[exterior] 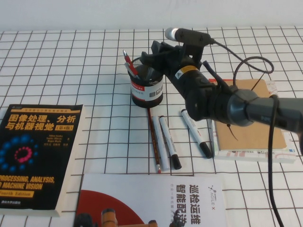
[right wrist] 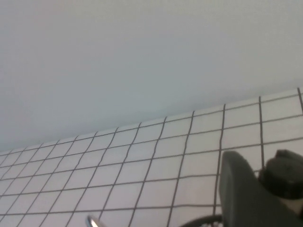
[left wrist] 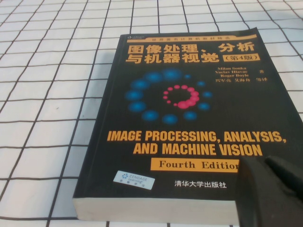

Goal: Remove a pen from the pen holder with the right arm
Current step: 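Take a marker out of the pen holder and lay it on the table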

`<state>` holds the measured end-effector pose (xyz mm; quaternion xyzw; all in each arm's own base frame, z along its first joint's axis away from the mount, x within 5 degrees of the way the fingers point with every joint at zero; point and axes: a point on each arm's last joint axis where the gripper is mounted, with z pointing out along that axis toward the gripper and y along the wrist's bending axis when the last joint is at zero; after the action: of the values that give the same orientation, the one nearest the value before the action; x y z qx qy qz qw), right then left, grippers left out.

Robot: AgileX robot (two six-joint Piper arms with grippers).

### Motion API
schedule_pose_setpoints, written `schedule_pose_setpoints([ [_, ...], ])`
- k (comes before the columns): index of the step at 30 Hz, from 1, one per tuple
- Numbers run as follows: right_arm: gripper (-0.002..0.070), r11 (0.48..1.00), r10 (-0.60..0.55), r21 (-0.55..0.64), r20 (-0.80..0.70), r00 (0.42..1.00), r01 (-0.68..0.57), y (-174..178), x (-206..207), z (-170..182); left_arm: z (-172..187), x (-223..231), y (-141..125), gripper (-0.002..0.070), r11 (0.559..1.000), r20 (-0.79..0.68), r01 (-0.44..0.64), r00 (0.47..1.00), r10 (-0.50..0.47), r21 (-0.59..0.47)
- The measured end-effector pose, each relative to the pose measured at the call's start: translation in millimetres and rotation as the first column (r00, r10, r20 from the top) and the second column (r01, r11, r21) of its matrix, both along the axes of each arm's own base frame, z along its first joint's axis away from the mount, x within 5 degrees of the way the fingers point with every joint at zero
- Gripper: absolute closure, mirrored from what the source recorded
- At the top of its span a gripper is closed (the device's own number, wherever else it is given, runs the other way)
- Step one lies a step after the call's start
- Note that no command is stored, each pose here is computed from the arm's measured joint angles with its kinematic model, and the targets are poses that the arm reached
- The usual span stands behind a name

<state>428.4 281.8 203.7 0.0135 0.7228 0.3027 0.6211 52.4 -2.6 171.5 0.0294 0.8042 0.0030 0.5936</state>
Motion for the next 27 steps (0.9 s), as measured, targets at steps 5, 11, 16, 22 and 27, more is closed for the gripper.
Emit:
schedule_pose_setpoints([
  [5, 0.0565, 0.999, 0.032, -0.029, 0.051, 0.998, -0.030, -3.6, -9.7, 44.6, 0.0, 0.0, 0.0, 0.0679, 1.000, 0.000, 0.000, 1.000, 0.000, 0.000],
  [11, 0.0565, 0.993, 0.096, -0.076, 0.106, 0.990, -0.088, -11.3, -30.3, 104.4, 0.0, 0.0, 0.0, 0.0679, 1.000, 0.000, 0.000, 1.000, 0.000, 0.000],
  [16, 0.0565, 0.959, 0.175, -0.241, 0.088, 0.981, -0.149, -23.9, -57.7, 149.8, 0.0, 0.0, 0.0, 0.0680, 1.000, 0.000, 0.000, 1.000, 0.000, 0.000],
  [22, 0.0566, 0.880, 0.261, -0.372, -0.142, 0.955, -0.296, -40.8, -94.8, 172.6, 0.0, 0.0, 0.0, 0.0680, 1.000, 0.000, 0.000, 1.000, 0.000, 0.000],
  [27, 0.0566, 0.802, 0.269, -0.411, -0.398, 0.877, -0.433, -47.8, -113.1, 158.5, 0.0, 0.0, 0.0, 0.0680, 1.000, 0.000, 0.000, 1.000, 0.000, 0.000],
])
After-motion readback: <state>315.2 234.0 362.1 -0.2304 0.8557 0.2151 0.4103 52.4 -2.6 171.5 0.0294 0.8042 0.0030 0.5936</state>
